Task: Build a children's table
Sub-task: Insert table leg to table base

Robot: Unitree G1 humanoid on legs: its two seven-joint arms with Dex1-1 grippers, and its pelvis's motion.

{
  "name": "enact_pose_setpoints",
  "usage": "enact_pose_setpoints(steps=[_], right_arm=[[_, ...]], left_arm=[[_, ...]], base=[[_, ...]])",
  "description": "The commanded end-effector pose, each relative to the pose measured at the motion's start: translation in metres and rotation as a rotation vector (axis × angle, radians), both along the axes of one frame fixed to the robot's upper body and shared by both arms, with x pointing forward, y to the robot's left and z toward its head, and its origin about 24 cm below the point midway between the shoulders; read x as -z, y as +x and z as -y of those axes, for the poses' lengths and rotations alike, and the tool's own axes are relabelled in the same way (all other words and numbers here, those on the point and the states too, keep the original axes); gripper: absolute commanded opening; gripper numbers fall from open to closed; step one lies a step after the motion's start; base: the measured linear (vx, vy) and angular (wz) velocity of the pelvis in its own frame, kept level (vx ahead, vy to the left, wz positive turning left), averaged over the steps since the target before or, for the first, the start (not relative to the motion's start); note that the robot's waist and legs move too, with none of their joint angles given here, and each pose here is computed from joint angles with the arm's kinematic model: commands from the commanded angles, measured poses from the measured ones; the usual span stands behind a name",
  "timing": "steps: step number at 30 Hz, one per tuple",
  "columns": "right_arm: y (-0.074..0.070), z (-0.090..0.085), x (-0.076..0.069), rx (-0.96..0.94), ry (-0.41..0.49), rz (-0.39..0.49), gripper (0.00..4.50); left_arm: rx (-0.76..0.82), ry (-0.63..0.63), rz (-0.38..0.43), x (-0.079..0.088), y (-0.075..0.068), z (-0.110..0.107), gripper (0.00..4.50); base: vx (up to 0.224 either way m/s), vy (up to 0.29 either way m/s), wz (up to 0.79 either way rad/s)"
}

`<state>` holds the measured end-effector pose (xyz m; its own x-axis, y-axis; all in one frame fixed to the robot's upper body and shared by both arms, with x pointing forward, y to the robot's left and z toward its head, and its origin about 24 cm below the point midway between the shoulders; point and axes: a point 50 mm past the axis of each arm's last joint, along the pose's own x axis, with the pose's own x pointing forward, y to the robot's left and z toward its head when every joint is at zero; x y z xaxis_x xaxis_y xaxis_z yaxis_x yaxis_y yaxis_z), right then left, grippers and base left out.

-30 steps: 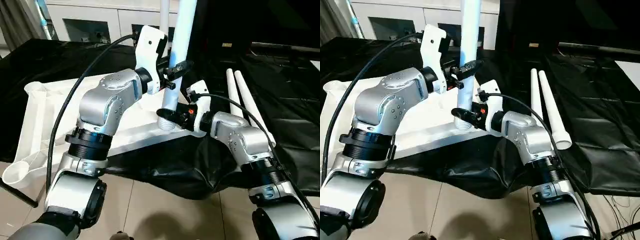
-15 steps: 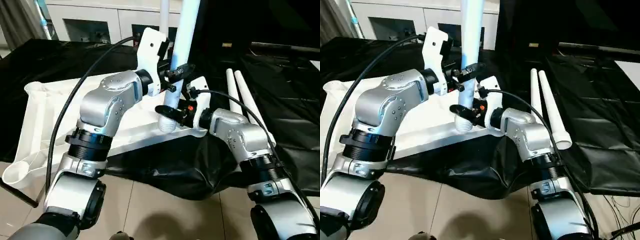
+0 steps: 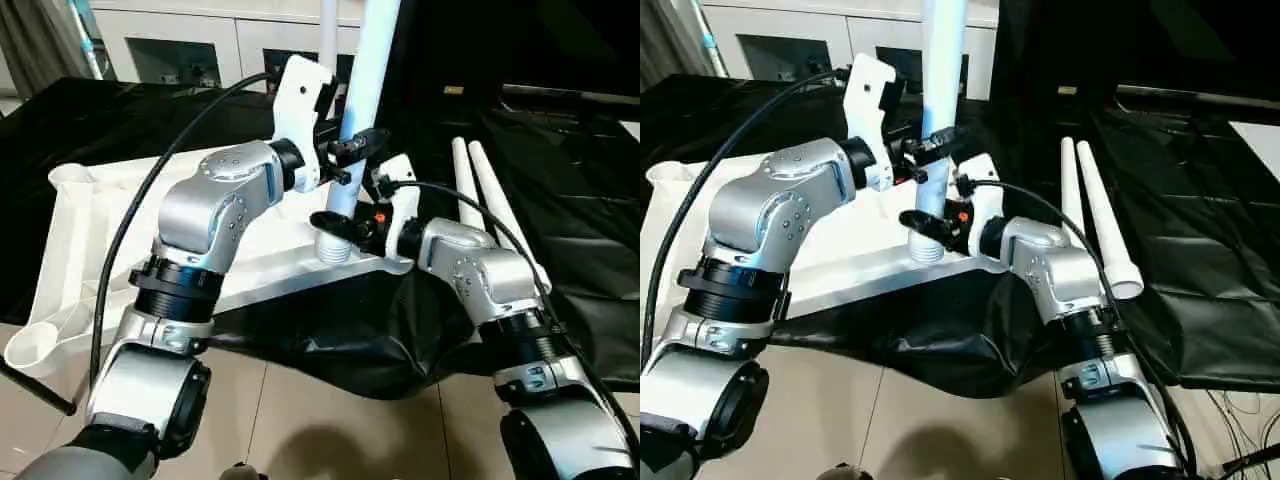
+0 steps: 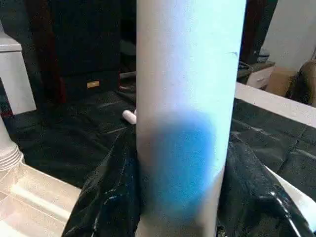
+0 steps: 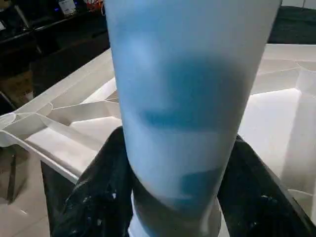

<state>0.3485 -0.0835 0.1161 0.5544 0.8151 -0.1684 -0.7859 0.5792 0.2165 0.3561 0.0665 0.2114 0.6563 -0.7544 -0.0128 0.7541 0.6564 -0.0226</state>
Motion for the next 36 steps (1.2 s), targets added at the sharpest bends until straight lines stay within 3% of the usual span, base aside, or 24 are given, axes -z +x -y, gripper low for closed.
enact_pose_setpoints(steps=[1,9,11,14,16,17,19,23,25,27,29,31,34,35,36], right_arm=[[0.003,0.002,-0.004,0.01,0.002,0.008,1.87],[0.005,0.004,-0.005,0.031,0.014,0.022,1.87],[0.007,0.006,-0.006,0.056,0.032,0.027,1.87],[0.008,0.008,-0.008,0.086,0.061,0.033,1.87],[0.008,0.008,-0.008,0.091,0.065,0.035,1.87],[0.009,0.011,-0.01,0.13,0.122,0.038,1.87],[0.009,0.012,-0.011,0.15,0.156,0.036,1.87],[0.011,0.017,-0.018,0.223,0.27,0.057,1.86],[0.012,0.019,-0.021,0.243,0.299,0.061,1.86],[0.018,0.035,-0.024,0.362,0.296,0.088,1.86],[0.019,0.045,-0.02,0.424,0.217,0.111,1.86],[0.019,0.055,-0.015,0.459,0.112,0.14,1.86],[0.011,0.068,-0.007,0.472,0.022,0.147,1.86],[0.009,0.071,-0.005,0.478,0.006,0.144,1.86],[0.006,0.072,-0.004,0.489,-0.011,0.148,1.86]], left_arm=[[0.035,-0.021,0.02,-0.006,-0.005,0.003,1.82],[0.075,-0.049,0.019,-0.007,-0.008,0.006,1.82],[0.107,-0.11,-0.001,-0.01,-0.01,0.008,2.38],[0.08,-0.19,0.009,-0.016,-0.008,0.006,2.59],[0.075,-0.203,0.01,-0.017,-0.008,0.006,2.96],[0.076,-0.329,0.048,-0.025,-0.007,0.004,2.95],[0.079,-0.405,0.065,-0.029,-0.006,0.001,2.99],[0.094,-0.699,0.038,-0.039,-0.007,-0.007,3.29],[0.082,-0.763,0.04,-0.041,-0.006,-0.01,3.29],[-0.006,-0.905,0.053,-0.043,-0.002,-0.025,3.29],[-0.064,-0.801,0.087,-0.037,0.0,-0.029,3.29],[-0.141,-0.516,0.116,-0.02,0.004,-0.026,3.29],[-0.184,0.125,0.237,0.029,0.006,-0.027,3.29],[-0.189,0.269,0.244,0.046,0.006,-0.03,3.29],[-0.215,0.309,0.244,0.053,0.006,-0.034,3.29]], base=[[0.0,0.0,0.0],[0.0,0.0,0.0],[0.0,0.0,0.0],[0.0,0.0,0.0],[0.0,0.0,0.0],[0.0,0.0,0.0],[0.0,0.0,0.0],[0.0,0.0,0.0],[0.0,0.0,0.0],[0.0,0.0,0.0],[0.0,0.0,0.0],[0.0,0.0,0.0],[0.0,0.0,0.0],[0.0,0.0,0.0],[0.0,0.0,0.0]])
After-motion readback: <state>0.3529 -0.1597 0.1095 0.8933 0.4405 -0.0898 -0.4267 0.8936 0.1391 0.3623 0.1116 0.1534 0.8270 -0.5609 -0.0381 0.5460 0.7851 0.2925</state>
